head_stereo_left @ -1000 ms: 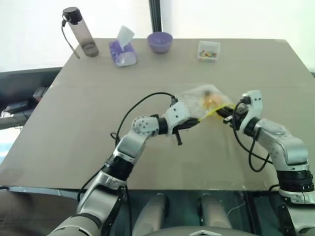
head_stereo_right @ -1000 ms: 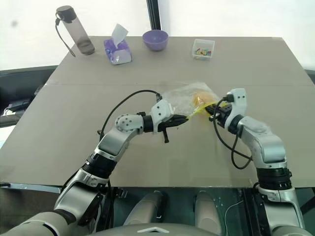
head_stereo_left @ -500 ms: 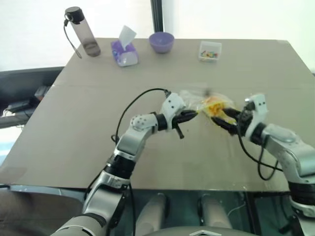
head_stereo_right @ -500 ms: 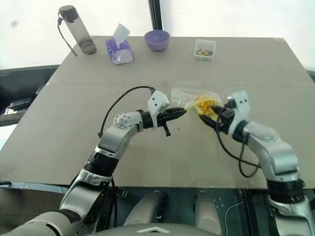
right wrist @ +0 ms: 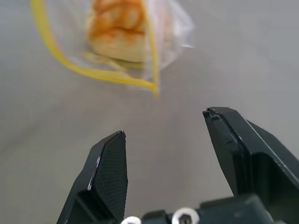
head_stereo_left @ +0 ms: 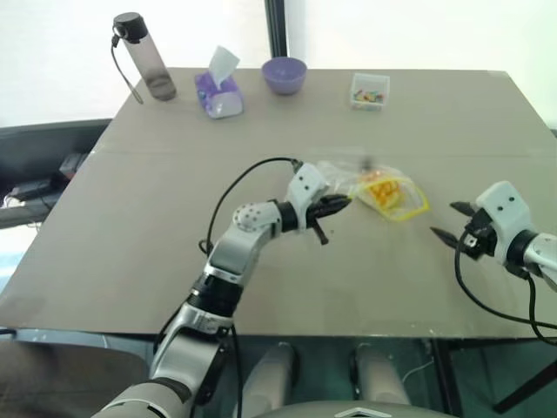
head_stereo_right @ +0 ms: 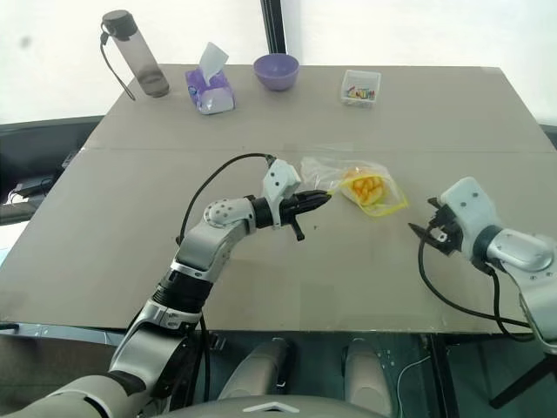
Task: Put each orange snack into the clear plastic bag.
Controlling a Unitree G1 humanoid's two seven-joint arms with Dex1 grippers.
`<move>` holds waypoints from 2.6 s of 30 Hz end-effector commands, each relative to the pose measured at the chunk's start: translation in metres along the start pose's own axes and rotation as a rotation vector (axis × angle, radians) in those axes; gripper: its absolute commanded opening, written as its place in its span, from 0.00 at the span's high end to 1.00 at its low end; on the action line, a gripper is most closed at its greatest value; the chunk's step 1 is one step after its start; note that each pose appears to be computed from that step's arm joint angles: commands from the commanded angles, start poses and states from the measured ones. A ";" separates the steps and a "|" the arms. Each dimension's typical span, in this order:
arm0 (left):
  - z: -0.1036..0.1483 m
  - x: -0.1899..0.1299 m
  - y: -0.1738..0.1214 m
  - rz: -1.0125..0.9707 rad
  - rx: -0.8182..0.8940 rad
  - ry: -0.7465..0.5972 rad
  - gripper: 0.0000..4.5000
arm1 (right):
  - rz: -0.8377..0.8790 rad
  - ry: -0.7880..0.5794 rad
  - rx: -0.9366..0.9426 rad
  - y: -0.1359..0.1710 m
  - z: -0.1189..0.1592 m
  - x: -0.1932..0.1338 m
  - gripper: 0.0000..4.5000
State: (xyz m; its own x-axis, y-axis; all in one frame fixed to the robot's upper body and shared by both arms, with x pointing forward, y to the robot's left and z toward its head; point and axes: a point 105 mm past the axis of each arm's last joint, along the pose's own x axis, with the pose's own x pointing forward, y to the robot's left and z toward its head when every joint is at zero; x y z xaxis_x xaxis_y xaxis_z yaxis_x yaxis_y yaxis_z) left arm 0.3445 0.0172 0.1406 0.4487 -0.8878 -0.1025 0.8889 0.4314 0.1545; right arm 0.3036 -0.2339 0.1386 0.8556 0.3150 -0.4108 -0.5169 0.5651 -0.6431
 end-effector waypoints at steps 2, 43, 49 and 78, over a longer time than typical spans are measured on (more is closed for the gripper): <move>0.015 0.002 -0.006 -0.007 0.023 -0.054 1.00 | -0.070 -0.075 -0.077 -0.011 0.019 0.009 0.33; 0.067 0.003 -0.001 0.010 0.290 -0.129 1.00 | -0.094 -0.219 -0.218 -0.073 0.110 -0.054 0.59; 0.085 0.003 0.003 0.044 0.423 -0.139 1.00 | 0.075 -0.414 -0.356 -0.018 0.171 -0.028 0.59; 0.090 -0.002 0.012 0.065 0.586 -0.083 1.00 | 0.057 -0.400 -0.554 -0.014 0.177 0.000 0.59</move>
State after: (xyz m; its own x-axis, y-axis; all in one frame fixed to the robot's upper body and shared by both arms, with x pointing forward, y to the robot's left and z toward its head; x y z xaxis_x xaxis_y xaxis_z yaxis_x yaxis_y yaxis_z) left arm 0.3476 0.0083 0.2205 0.4728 -0.8799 -0.0470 0.6728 0.3260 0.6642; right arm 0.3198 -0.1004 0.2435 0.6872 0.6575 -0.3090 -0.4746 0.0844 -0.8761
